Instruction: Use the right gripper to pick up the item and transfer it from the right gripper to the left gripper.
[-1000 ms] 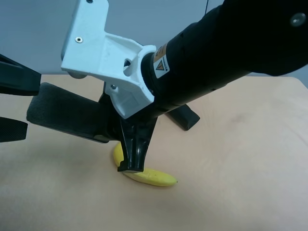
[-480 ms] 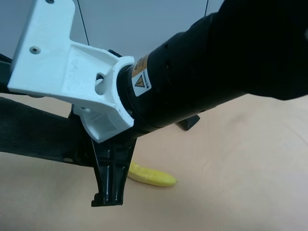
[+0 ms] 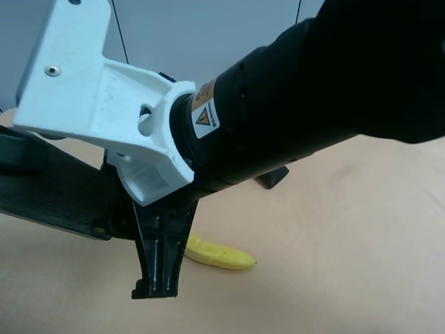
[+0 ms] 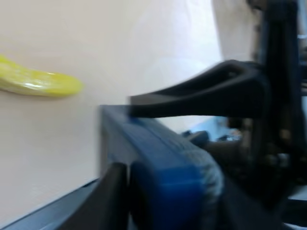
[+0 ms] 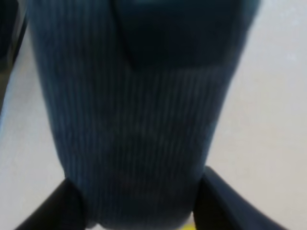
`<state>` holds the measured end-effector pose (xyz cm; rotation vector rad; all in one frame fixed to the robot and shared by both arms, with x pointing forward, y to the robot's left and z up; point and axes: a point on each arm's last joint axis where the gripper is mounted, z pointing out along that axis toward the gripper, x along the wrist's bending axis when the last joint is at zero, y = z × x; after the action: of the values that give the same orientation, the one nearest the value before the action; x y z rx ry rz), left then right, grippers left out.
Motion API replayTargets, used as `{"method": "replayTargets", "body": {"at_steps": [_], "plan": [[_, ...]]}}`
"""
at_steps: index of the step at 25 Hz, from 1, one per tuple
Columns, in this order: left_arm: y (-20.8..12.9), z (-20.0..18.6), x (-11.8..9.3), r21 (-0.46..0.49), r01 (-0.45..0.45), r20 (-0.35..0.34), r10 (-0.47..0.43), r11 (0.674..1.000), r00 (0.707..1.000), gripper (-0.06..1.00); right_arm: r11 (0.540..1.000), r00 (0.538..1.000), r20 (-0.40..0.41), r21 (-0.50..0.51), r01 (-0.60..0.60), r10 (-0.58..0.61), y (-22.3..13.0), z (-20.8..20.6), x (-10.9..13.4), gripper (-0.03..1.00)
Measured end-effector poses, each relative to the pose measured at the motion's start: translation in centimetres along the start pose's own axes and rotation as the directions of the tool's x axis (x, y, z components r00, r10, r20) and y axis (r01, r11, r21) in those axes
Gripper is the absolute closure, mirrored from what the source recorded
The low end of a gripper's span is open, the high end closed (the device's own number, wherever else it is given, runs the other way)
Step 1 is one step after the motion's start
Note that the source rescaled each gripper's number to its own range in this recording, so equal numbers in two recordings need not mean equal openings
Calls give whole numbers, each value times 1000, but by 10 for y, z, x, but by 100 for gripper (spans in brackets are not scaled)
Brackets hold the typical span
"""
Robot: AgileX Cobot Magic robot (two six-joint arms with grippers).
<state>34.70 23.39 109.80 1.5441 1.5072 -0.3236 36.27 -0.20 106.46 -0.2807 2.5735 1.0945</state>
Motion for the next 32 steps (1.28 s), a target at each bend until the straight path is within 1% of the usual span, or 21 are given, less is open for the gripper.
{"method": "replayTargets", "body": {"at_steps": [1, 2, 10, 11, 13, 14, 15, 16, 17, 18, 21, 24, 29, 32], "plan": [[0, 0, 0, -1, -3, -5, 3, 1000, 1000, 89, 1000, 1000, -1, 2, 1, -1, 0, 0, 0, 94], [0, 0, 1, 0, -5, -8, 5, 1000, 1000, 89, 1000, 1000, -1, 2, 1, -1, 0, 0, 0, 97], [0, 0, 1, 0, -9, -9, 9, 1000, 1000, 89, 1000, 1000, 0, 1, 1, -1, -1, 0, 0, 96], [0, 0, 1, 0, -9, -9, 9, 1000, 1000, 89, 1000, 1000, 0, 1, 1, -1, -1, 0, 0, 89], [0, 0, 0, 2, -3, 3, 3, 1000, 1000, 90, 1000, 1000, 13, -11, -3, 4, 0, 0, -1, 53], [-1, 0, -2, 8, 5, 26, -5, 1000, 1000, 94, 1000, 1000, 24, -23, -3, 4, 2, 0, -2, 35], [-1, 0, -3, 13, 8, 36, -9, 1000, 999, 94, 1000, 1000, 28, -27, -4, 5, 3, 0, -2, 17], [-1, 0, -4, 15, 10, 42, -10, 1000, 999, 94, 1000, 1000, 29, -28, -4, 5, 3, 0, -2, 10], [-1, 0, -4, 17, 11, 45, -11, 1000, 999, 94, 1000, 1000, 30, -27, -3, 4, 3, 0, -2, 5], [-1, 0, -4, 17, 10, 45, -11, 1000, 999, 94, 1000, 1000, 31, -24, 3, -3, 2, 0, -2, 1], [-1, 0, -4, 17, 10, 45, -11, 1000, 999, 94, 1000, 1000, 29, -17, 13, -12, 2, -2, -2, -2], [-1, 0, -4, 17, 11, 45, -12, 1000, 999, 94, 1000, 1000, 17, -17, -23, 23, 4, -15, -1, -3], [-1, 0, -4, 17, 13, 45, -14, 1000, 999, 94, 994, 995, 4, -29, -102, 102, 8, -52, 2, -3], [-1, 0, -4, 17, 13, 45, -14, 1000, 999, 94, 989, 989, -1, -4, -148, 148, 6, -73, 5, -3]]}}
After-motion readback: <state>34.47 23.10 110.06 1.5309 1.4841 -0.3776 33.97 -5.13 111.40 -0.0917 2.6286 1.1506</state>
